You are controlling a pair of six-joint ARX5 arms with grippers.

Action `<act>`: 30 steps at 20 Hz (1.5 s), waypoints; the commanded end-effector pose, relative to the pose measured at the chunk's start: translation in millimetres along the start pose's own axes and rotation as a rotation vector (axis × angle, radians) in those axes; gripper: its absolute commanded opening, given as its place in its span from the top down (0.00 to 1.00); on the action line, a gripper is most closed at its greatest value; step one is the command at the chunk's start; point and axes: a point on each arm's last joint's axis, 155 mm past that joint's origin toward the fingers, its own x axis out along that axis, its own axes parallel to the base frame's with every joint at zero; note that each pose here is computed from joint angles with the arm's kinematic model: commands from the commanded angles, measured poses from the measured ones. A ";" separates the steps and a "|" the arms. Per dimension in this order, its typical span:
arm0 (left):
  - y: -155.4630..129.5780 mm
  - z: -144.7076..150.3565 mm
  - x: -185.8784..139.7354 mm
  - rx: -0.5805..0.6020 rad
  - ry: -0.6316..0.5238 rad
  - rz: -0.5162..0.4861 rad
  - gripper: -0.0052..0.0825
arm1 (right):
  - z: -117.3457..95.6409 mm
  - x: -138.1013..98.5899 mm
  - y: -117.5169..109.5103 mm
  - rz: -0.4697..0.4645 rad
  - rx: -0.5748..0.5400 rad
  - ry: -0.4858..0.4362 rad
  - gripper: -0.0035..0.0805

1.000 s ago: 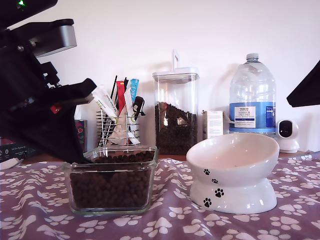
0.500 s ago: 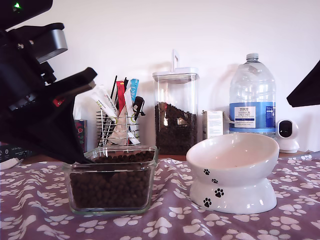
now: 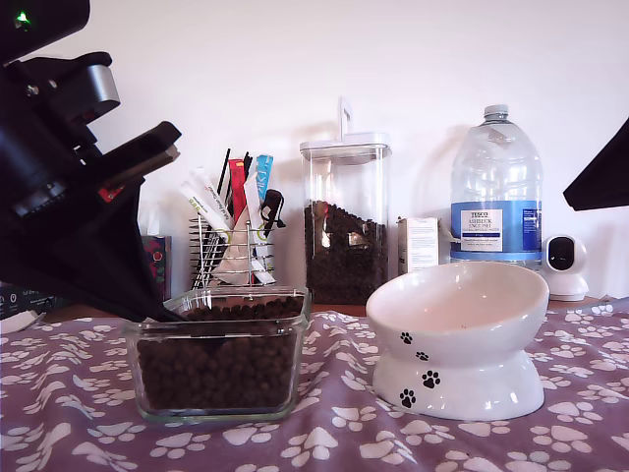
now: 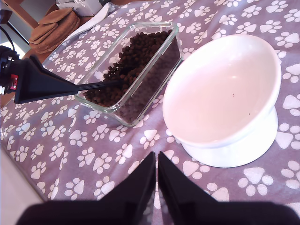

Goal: Measure one spoon of cat food and pour it into the food bowl

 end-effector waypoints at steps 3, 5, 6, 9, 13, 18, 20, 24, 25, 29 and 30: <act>4.3 -2.1 -5.8 0.001 -0.011 0.011 0.96 | 2.1 0.1 1.7 0.005 -0.004 -0.002 0.97; 3.6 0.1 -8.0 0.011 -0.021 0.007 0.96 | 2.1 0.1 1.7 0.006 -0.004 -0.002 0.97; 3.2 0.8 -8.8 0.018 -0.024 0.006 0.96 | 2.0 0.1 1.7 0.005 -0.003 -0.002 0.97; 1.5 4.3 -12.2 0.020 -0.041 -0.001 0.96 | 1.8 0.1 1.6 0.005 -0.003 -0.001 0.97; 0.4 13.6 -21.1 0.047 -0.087 0.000 0.96 | 0.8 0.1 1.5 0.004 -0.001 0.003 0.97; 1.8 17.6 -24.4 0.063 -0.107 0.011 0.96 | -0.2 0.1 1.2 0.003 0.001 0.007 0.97; 1.8 17.9 -24.5 0.073 -0.108 0.012 0.96 | -0.8 0.1 1.1 0.003 0.002 0.009 0.97; 1.1 19.0 -25.9 0.075 -0.114 0.009 0.96 | -1.3 0.1 1.1 0.003 0.003 0.011 0.97; 0.5 20.2 -27.2 0.076 -0.120 0.007 0.96 | -1.4 0.1 1.0 0.003 0.003 0.011 0.97; -4.2 31.3 -39.4 0.077 -0.176 -0.013 0.96 | -1.3 0.1 1.1 0.003 0.003 0.011 0.97; -4.1 33.9 -42.3 0.074 -0.189 -0.015 0.96 | -1.1 0.1 1.0 0.002 0.002 0.010 0.97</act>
